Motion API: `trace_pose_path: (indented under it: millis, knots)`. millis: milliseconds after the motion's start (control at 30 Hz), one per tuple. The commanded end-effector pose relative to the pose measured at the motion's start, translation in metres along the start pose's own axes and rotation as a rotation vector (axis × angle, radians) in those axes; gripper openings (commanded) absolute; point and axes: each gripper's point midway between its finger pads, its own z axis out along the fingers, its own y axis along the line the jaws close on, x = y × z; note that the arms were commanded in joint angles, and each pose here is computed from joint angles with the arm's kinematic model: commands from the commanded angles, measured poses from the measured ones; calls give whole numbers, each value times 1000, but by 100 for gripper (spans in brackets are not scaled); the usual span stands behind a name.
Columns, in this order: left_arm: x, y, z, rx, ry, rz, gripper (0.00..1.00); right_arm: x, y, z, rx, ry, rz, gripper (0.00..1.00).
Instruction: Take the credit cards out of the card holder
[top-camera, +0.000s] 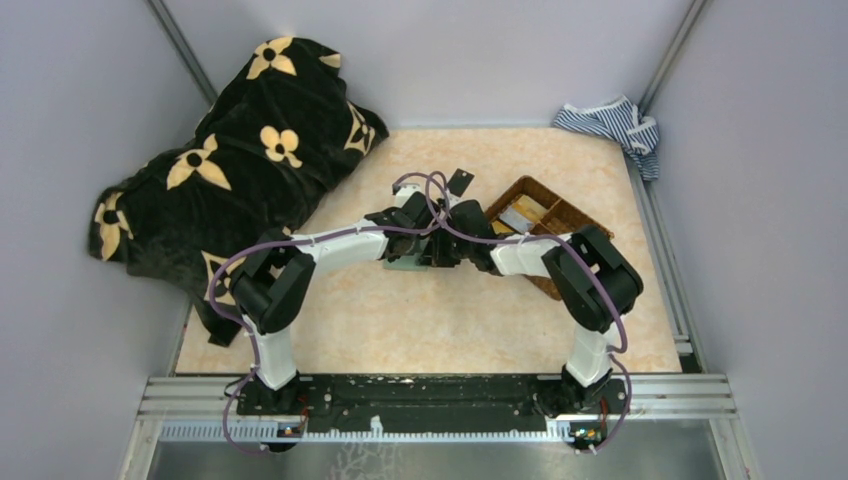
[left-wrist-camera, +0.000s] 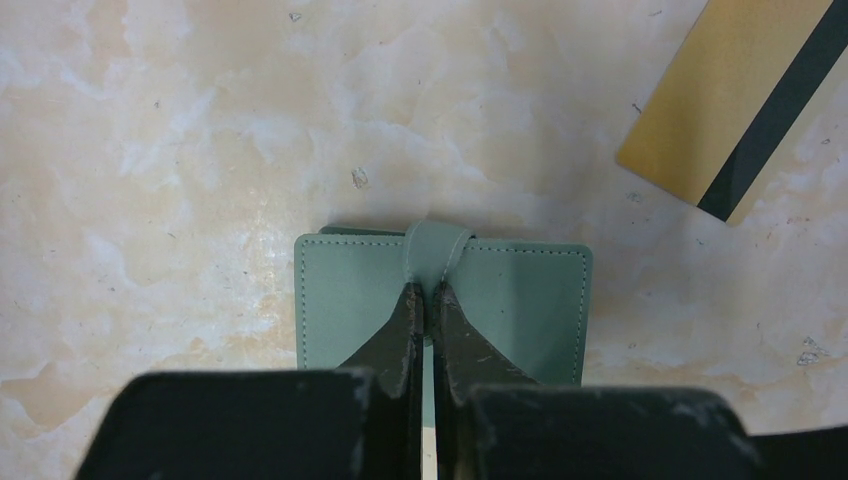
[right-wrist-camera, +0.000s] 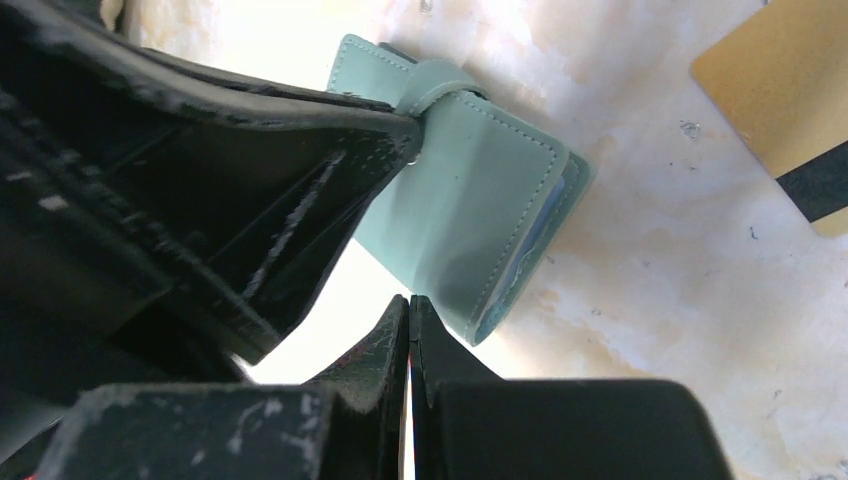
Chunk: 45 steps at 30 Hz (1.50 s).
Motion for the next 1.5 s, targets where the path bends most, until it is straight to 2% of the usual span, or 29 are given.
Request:
trace_pose_path:
  millis: [0, 267, 667, 1200, 1367, 1467]
  knots:
    - [34, 1, 4, 11, 101, 27, 0, -7, 3, 13, -16, -18, 5, 0]
    - [14, 6, 0, -22, 53, 51, 0, 15, -25, 19, 67, 10, 60, 0]
    - [-9, 18, -6, -63, -2, 94, 0, 27, -39, 21, 91, 24, 87, 0]
    - [-56, 42, 3, -213, -96, 276, 0, 37, -47, 16, 97, 34, 103, 0]
    - [-46, 65, 29, -288, -52, 292, 0, 28, -34, 5, 53, 12, 88, 0]
    - [-31, 85, 51, -310, 18, 281, 0, 18, -16, -6, -16, -15, 68, 0]
